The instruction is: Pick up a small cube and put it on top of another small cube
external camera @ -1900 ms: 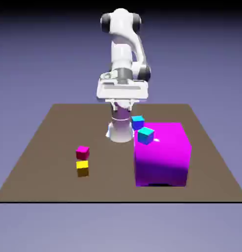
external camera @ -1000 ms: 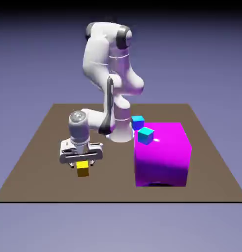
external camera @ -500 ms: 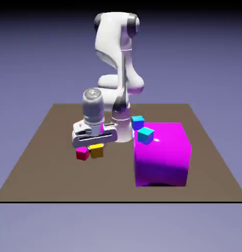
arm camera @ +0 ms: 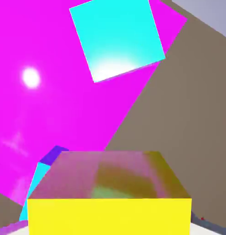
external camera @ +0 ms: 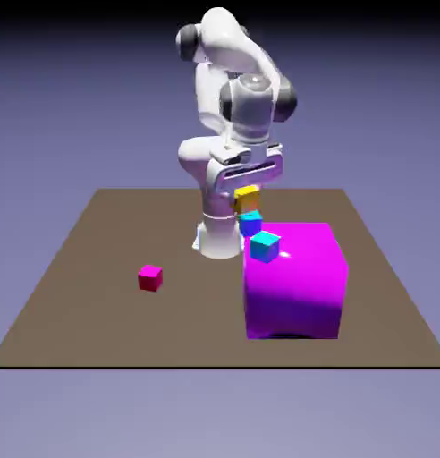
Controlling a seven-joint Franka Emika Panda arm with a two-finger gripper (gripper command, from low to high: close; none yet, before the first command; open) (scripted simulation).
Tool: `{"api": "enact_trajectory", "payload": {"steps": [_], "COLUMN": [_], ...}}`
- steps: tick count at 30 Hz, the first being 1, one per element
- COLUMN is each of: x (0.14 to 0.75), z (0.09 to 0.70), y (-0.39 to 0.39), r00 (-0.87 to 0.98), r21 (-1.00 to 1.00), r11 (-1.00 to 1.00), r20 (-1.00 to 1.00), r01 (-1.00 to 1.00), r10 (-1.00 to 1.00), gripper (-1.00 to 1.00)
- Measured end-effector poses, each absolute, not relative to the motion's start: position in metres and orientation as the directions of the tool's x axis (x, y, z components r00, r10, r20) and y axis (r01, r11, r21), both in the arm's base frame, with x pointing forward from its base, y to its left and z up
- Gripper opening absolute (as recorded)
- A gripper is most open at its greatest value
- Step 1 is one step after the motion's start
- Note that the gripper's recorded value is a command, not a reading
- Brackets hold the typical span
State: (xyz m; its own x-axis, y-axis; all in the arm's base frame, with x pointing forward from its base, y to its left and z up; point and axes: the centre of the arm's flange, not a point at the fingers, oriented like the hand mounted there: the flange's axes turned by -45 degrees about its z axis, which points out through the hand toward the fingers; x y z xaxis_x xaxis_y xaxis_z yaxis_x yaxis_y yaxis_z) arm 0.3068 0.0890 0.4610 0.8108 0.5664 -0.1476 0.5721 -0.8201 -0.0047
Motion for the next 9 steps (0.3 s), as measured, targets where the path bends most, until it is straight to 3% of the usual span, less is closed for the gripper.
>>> {"api": "enact_trajectory", "payload": {"steps": [2,6,7,9], "x": [0.302,0.297,0.296,0.296], "z": [0.465,0.403,0.395,0.395], "y": [0.092,0.089,0.088,0.088], "r00": [0.807,0.807,0.807,0.807], "r21": [-0.002,-0.003,-0.003,0.000], "r11": [-0.816,-0.816,-0.816,-0.816], "r20": [-0.149,-0.149,-0.148,-0.149], "r01": [0.578,0.578,0.578,0.578], "r10": [0.572,0.572,0.572,0.572], "gripper": [-1.00,-1.00,1.00,1.00]}}
